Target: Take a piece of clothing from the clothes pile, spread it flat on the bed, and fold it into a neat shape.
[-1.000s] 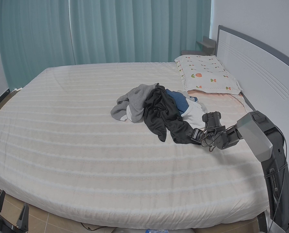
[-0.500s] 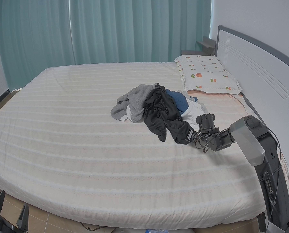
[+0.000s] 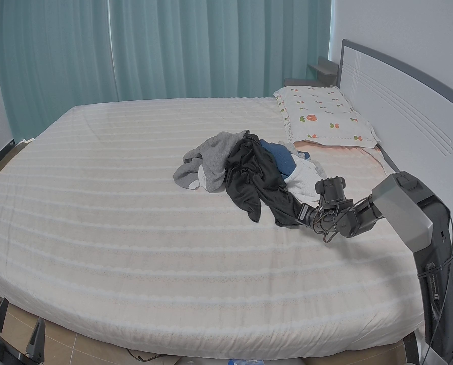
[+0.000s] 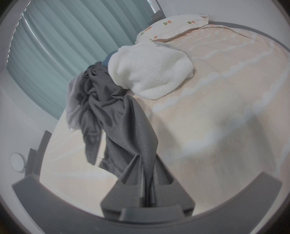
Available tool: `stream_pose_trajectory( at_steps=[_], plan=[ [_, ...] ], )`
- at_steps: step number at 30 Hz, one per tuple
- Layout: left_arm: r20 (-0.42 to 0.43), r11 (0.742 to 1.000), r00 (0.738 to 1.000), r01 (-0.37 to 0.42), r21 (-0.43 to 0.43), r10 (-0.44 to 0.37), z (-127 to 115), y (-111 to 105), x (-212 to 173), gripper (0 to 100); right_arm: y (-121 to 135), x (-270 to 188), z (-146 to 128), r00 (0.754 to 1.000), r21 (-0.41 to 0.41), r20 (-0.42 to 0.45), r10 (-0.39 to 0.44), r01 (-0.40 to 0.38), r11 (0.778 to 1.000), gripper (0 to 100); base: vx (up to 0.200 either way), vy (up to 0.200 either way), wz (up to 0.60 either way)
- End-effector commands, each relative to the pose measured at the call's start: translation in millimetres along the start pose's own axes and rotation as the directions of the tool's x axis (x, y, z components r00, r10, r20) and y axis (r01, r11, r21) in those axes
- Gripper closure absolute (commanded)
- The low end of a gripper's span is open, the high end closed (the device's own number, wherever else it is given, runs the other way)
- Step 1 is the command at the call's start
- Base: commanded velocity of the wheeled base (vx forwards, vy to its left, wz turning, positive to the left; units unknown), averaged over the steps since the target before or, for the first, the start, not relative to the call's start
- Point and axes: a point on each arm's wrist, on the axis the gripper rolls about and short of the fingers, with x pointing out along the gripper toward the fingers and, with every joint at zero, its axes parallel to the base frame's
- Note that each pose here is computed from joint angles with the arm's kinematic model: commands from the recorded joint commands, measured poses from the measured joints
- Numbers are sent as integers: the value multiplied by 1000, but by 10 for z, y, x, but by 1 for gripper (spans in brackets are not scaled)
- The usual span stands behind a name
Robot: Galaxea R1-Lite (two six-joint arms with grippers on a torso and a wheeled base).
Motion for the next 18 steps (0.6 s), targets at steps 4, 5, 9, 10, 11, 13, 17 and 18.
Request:
stream_pose_trajectory(
  at_steps=[4,5,9,10,11,13,17,18],
  plan=[
    [3,1000,1000,0,-1,0,-44,0,-2,0,232,-988,133,977,85,28,210,-212,974,100,0,0,0],
    [3,1000,1000,0,-1,0,-44,0,-2,0,244,-1196,103,967,88,31,254,-256,963,100,0,0,0],
    [3,1000,1000,0,-1,0,-44,0,-2,0,290,-1668,71,925,90,56,376,-380,921,100,0,0,0],
    [3,1000,1000,0,-1,0,-44,0,-2,0,291,-1683,72,923,90,58,381,-385,919,100,0,0,0],
    [3,1000,1000,0,-1,0,-44,0,-2,0,308,-1881,69,893,92,73,443,-448,889,100,0,0,0],
    [3,1000,1000,0,-1,0,-44,0,-2,0,375,-2049,73,864,77,98,494,-502,862,100,0,0,0],
    [3,1000,1000,0,1,0,-44,0,-2,0,570,-2489,290,776,-4,213,593,-607,795,100,0,0,0],
    [3,1000,1000,0,2,0,-44,0,-2,0,614,-2603,339,754,-22,233,615,-628,778,100,0,0,0]
  ],
)
